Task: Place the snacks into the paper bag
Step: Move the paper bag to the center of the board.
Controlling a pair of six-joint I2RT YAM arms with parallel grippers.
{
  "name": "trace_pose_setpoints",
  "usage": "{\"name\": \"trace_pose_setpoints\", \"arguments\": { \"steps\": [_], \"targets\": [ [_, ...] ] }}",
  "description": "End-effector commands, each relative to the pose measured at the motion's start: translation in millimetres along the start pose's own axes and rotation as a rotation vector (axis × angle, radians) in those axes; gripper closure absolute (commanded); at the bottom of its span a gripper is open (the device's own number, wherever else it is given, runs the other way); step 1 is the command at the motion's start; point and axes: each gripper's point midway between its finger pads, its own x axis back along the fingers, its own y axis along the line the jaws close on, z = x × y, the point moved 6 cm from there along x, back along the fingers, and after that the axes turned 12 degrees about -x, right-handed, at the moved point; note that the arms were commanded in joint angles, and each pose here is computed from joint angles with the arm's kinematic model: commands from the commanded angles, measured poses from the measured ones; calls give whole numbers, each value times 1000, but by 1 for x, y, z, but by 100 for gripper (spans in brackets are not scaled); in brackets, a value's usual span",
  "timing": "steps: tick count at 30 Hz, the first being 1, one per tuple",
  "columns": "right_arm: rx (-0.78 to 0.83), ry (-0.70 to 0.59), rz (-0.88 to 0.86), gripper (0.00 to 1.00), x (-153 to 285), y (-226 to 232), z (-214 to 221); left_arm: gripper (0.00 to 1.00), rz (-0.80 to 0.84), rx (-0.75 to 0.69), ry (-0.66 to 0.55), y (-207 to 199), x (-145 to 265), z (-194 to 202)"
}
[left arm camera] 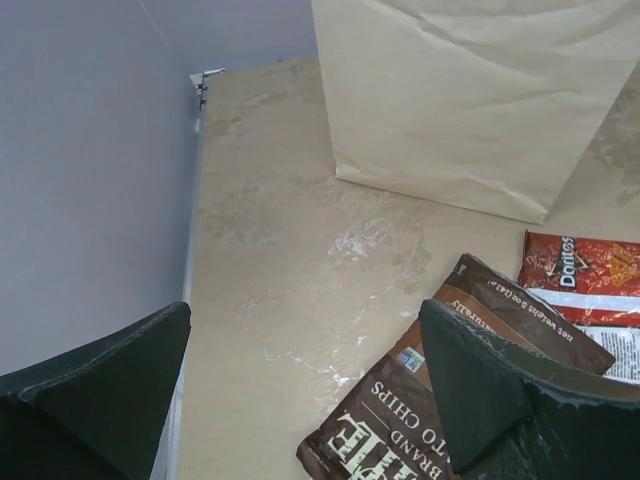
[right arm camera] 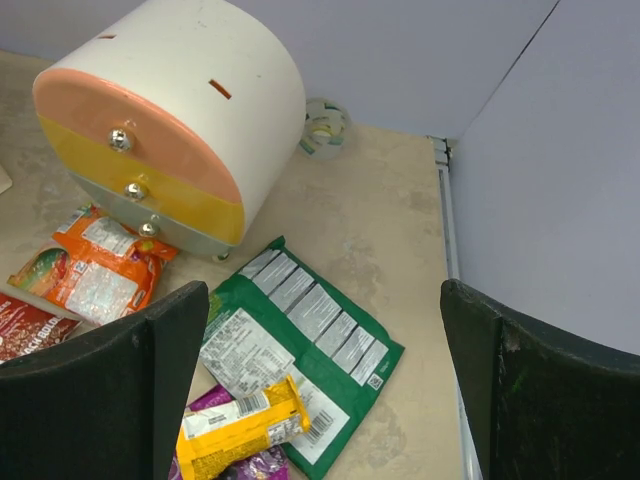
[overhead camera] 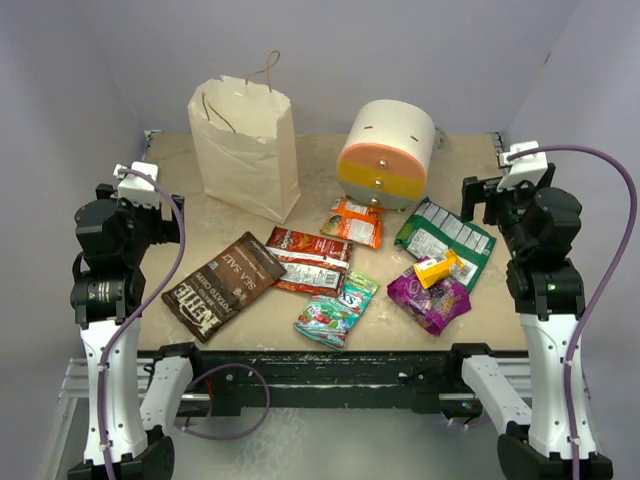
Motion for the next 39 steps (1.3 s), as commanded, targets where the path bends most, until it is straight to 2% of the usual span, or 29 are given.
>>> {"name": "trace_pose_setpoints", "arguments": {
  "steps": [1,24,30,35,39],
  "targets": [
    [11,-38,-21,0,4,1,-7,1,32,-31,-59,-3,-2,-5],
    [72,-27,-115,0,3,8,-7,1,45,-39,-85,-5,-7,-4],
    [130,30,-269,0,2,23,1,1,135,-36,-79,-7,-20,-18],
    [176,83,-413,0,1,36,13,1,243,-55,-123,-11,-35,-35],
    [182,102,-493,0,0,44,18,1,255,-87,-147,-1,-53,-56]
  ]
}}
